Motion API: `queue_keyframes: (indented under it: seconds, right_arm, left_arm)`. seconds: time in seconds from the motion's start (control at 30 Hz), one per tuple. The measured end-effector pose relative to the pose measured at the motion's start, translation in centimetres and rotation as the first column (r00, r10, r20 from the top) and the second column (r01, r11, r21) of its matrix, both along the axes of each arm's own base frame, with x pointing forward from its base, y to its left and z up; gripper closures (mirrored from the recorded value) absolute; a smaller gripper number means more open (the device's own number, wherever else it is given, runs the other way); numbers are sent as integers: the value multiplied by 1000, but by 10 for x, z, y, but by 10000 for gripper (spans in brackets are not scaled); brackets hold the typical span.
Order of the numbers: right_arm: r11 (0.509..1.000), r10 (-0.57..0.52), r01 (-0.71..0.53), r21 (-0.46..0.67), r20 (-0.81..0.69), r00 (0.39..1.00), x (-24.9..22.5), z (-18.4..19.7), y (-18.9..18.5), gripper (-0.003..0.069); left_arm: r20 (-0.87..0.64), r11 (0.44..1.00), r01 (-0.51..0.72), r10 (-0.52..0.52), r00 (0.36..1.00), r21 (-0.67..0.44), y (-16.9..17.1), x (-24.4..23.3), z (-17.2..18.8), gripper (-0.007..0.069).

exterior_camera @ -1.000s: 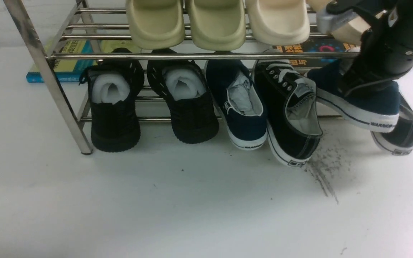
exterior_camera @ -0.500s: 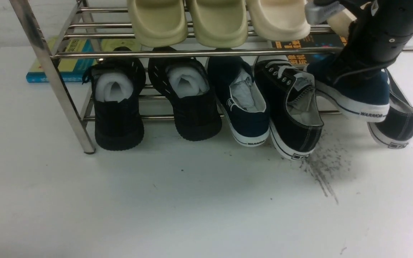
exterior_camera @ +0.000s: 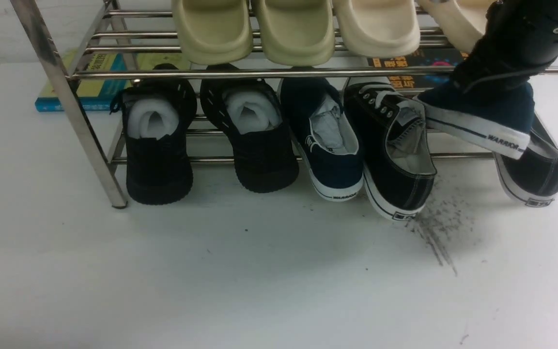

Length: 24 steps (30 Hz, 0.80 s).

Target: Take the shoes off the shelf with your hand on the white table.

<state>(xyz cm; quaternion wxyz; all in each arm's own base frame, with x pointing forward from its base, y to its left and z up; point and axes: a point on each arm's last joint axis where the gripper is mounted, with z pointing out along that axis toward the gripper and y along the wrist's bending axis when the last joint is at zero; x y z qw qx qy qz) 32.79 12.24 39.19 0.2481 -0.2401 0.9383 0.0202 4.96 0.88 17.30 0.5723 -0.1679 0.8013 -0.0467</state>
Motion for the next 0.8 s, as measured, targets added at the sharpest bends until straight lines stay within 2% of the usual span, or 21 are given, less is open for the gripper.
queue_keyframes:
  seconds: [0.17,0.4,0.8]
  right_arm:
    - [999,7,-9,47,24,1000,-13,14,-1,621]
    - [999,19,-20,45,21,1000,-16,14,-2,621]
    - [994,25,-25,-107,-3,1000,11,-15,-1,621]
  left_arm:
    - [0,1000,0,0,1000,0,0,0,0,386]
    - [0,1000,0,0,1000,0,0,0,0,386]
    - [0,1000,0,0,1000,0,0,0,0,386]
